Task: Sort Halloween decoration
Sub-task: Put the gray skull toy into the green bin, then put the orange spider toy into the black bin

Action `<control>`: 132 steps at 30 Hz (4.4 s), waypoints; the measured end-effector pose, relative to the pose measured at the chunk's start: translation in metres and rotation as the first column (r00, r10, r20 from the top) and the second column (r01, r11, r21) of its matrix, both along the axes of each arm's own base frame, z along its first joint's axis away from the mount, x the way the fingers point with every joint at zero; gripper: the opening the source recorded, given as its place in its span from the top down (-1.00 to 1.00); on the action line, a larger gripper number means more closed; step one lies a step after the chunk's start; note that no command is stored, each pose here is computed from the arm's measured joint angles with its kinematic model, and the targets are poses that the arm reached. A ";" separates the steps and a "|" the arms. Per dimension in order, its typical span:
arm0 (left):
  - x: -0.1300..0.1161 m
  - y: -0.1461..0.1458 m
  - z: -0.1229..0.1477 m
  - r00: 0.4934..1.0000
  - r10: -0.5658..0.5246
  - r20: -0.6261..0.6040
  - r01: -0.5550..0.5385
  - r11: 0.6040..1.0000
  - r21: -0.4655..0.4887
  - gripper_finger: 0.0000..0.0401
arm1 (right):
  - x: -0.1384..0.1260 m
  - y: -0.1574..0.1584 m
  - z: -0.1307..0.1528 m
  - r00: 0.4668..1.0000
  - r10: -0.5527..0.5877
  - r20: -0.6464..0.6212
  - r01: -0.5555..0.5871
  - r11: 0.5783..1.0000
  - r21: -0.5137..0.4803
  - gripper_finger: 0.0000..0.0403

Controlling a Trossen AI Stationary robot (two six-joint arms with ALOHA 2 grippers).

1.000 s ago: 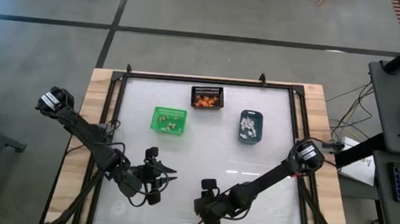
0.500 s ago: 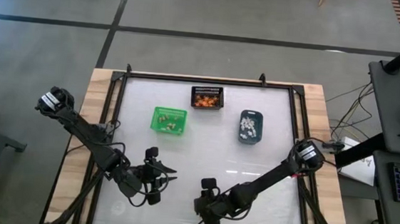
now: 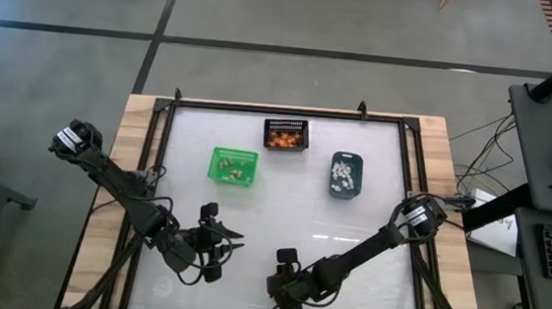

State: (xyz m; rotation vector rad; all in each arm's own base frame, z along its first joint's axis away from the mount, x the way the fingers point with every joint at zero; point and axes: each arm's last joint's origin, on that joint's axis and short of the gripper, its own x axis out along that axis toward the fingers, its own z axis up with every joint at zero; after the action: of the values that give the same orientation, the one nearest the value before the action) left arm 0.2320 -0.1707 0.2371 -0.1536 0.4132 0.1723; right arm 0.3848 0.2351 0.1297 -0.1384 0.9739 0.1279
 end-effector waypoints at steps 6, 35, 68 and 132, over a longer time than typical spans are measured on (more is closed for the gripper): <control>0.000 0.001 0.000 1.000 0.020 0.007 -0.020 1.000 0.011 0.62 | 0.000 0.000 0.001 1.000 0.011 0.000 -0.011 1.000 0.001 0.41; -0.002 -0.002 0.019 0.999 0.008 0.050 -0.019 0.977 0.212 0.62 | 0.029 -0.038 0.038 0.987 -0.016 0.162 0.015 1.000 0.007 0.76; -0.050 0.037 0.051 0.986 0.161 0.037 -0.159 0.864 0.479 0.62 | 0.084 -0.320 0.066 0.814 -0.445 0.374 0.367 0.892 0.262 0.66; 0.042 -0.018 -0.048 0.947 -0.280 -0.156 0.298 0.948 0.108 0.63 | -0.086 -0.059 0.144 0.842 -0.250 0.477 0.255 0.965 0.055 0.34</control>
State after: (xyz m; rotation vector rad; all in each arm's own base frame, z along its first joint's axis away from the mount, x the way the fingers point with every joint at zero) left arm 0.2743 -0.1884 0.1890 0.0499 0.5571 -0.0808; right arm 0.2988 0.1757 0.2732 -0.0448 0.4840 -0.1529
